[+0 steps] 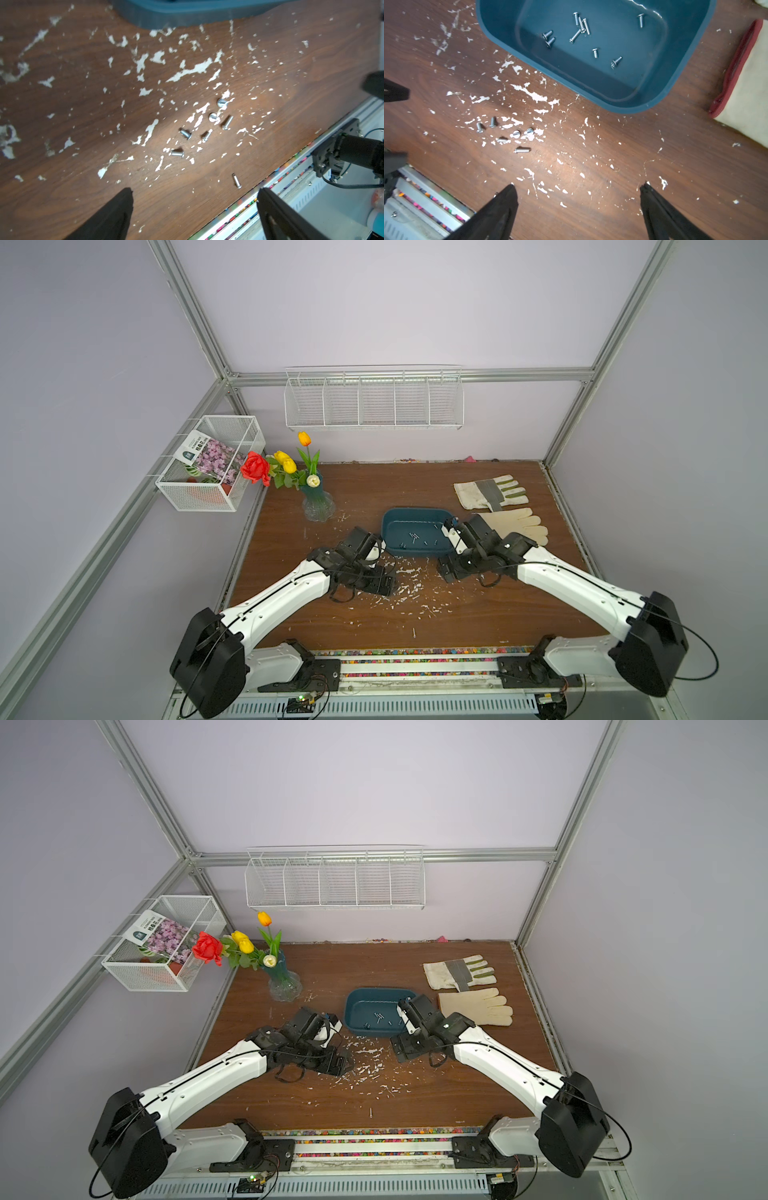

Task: Put the screws on the desktop into the storage box
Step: Place the screw in the storage box, then pick up the screw from the center of the board.

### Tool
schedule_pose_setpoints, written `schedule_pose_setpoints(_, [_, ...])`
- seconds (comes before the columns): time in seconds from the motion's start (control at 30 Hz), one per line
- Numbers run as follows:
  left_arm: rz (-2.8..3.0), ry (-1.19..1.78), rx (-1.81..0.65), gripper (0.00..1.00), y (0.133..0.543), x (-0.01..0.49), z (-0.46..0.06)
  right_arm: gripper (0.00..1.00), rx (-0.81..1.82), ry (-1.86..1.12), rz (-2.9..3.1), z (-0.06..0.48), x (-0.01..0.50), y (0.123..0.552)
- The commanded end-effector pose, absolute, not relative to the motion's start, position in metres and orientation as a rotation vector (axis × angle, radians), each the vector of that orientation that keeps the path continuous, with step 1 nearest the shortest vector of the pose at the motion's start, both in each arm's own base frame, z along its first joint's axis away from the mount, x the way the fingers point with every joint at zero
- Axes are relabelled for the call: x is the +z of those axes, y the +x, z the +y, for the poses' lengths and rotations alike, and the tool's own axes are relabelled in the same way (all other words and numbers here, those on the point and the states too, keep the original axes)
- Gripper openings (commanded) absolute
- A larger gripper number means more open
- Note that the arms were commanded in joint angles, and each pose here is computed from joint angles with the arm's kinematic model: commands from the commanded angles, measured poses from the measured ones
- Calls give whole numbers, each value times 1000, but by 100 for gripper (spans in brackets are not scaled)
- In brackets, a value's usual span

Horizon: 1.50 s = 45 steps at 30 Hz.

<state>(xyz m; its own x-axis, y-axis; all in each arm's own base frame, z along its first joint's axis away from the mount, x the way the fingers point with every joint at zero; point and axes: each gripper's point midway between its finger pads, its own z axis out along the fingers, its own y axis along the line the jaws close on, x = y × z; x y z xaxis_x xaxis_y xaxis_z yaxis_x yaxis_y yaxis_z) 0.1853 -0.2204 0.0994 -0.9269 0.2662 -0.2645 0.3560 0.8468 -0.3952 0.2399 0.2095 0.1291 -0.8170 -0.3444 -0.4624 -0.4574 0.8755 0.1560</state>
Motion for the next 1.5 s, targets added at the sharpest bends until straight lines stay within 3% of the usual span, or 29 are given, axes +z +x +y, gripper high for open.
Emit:
schedule_pose_setpoints(0.0, [2869,419,-624,87,184,99,-218,93,461,-532,2586,217,132,238])
schedule_pose_setpoints(0.3, [2911,392,-653,60,177,81,-231,92,449,-533,2617,215,117,234])
schedule_pose_setpoints(0.5, [2956,383,-615,54,175,60,-234,92,445,-532,2610,214,117,234])
schedule_pose_setpoints(0.6, [2954,400,-615,43,176,56,-238,92,436,-537,2618,213,112,234])
schedule_pose_setpoints(0.7, [2972,408,-599,38,176,50,-238,92,433,-540,2631,213,107,233])
schedule_pose_setpoints(1.47, [3014,433,-507,32,171,26,-232,92,415,-540,2642,210,102,232])
